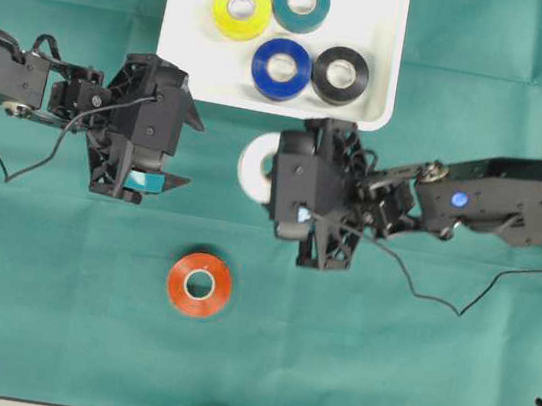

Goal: Put the tape alternately from left to right into the white case.
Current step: 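Carry the white roll with the right gripper into the tray's top right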

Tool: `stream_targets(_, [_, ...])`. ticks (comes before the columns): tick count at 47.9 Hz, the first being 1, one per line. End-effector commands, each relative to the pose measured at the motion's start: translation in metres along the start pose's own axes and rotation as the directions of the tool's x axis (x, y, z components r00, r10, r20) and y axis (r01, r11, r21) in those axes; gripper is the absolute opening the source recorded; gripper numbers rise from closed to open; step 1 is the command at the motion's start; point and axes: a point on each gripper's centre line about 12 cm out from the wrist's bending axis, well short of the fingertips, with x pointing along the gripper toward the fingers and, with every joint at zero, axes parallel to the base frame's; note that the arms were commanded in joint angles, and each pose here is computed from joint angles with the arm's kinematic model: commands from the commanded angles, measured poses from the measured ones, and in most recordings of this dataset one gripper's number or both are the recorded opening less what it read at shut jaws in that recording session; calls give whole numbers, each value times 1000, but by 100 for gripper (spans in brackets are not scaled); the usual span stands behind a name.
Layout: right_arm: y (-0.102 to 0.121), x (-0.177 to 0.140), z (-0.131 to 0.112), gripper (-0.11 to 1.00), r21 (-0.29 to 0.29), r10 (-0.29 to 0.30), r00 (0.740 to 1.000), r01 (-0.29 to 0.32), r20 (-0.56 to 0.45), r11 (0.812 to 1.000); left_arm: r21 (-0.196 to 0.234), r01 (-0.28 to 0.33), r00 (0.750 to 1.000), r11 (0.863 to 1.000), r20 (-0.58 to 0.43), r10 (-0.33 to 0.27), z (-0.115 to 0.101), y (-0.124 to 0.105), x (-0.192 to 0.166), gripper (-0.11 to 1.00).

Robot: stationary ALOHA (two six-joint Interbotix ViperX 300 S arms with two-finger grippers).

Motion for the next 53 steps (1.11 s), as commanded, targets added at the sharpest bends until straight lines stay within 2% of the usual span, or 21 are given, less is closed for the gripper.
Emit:
stream_targets(1, [-12, -15, 13, 30, -11, -27, 999, 27, 45, 1000, -2, -2, 1000, 1000, 26, 2, 7, 0, -4, 72])
stream_targets(9, [-35, -19, 11, 30, -12, -81, 996, 82, 46, 997, -4, -2, 1000, 1000, 26, 2, 7, 0, -4, 72])
stream_targets(18, [-64, -21, 6, 30, 16, -138, 990, 137, 34, 990, -4, -2, 1000, 1000, 26, 2, 7, 0, -4, 72])
stream_targets(28, [-106, -25, -4, 30, 87, -207, 978, 204, 19, 975, -4, -2, 1000, 1000, 23, 2, 6, 0, -4, 72])
stream_targets(45, [-166, -29, -21, 30, 209, -268, 962, 254, 45, 944, -2, 0, 1000, 1000, 22, 0, 6, 0, -4, 72])
stream_targets(53, [-185, -27, -30, 30, 249, -282, 958, 261, 52, 933, -4, -2, 1000, 1000, 24, 2, 7, 0, -4, 72])
